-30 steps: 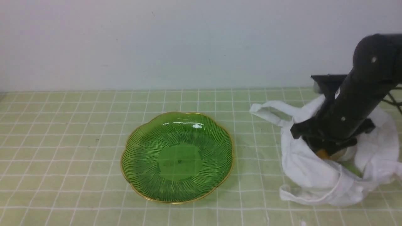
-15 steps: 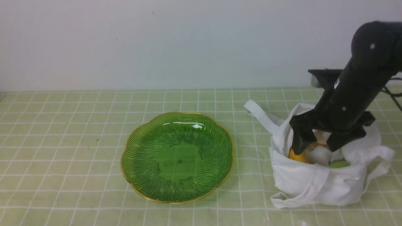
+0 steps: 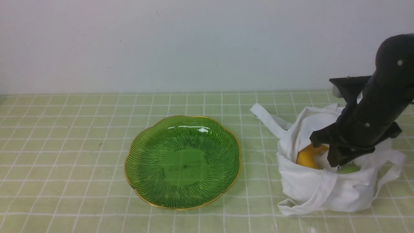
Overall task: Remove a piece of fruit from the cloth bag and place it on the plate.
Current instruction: Use the right arm to grab an apple from the bag
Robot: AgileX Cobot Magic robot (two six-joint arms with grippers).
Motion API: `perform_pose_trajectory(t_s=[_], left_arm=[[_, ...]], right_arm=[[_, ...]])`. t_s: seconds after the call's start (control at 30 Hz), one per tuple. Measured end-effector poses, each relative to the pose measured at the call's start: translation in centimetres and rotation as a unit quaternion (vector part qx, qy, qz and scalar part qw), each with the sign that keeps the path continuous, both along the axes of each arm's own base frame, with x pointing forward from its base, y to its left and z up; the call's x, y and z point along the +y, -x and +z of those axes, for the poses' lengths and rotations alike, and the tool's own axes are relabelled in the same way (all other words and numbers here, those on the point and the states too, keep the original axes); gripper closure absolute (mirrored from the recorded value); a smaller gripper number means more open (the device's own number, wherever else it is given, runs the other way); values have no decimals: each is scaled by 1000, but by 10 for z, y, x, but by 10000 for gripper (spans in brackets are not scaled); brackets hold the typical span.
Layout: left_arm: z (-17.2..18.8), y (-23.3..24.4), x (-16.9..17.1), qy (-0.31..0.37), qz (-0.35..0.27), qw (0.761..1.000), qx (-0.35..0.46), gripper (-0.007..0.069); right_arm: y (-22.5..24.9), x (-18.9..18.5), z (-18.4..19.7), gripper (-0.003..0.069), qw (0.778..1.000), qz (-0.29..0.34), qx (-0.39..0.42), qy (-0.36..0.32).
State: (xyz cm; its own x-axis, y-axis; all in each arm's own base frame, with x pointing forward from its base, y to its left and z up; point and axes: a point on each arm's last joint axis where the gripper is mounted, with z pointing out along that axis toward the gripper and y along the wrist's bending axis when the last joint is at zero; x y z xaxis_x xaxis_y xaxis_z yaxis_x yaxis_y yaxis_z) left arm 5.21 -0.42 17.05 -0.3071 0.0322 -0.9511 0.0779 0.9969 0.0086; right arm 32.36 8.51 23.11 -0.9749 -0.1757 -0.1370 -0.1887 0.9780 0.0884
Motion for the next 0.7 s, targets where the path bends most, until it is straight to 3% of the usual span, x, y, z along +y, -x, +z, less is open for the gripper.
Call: perform_pose_trajectory(t_s=[0.1,0.37,0.7], left_arm=[[0,0,0,0,0,1000,0,634],[0,0,0,0,0,1000,0,634],[0,0,0,0,0,1000,0,634]], right_arm=[[4,0,-10,664,999,7,41,3],[40,-8,-32,671,996,3,88,14],[40,-8,-27,673,998,-7,66,10]])
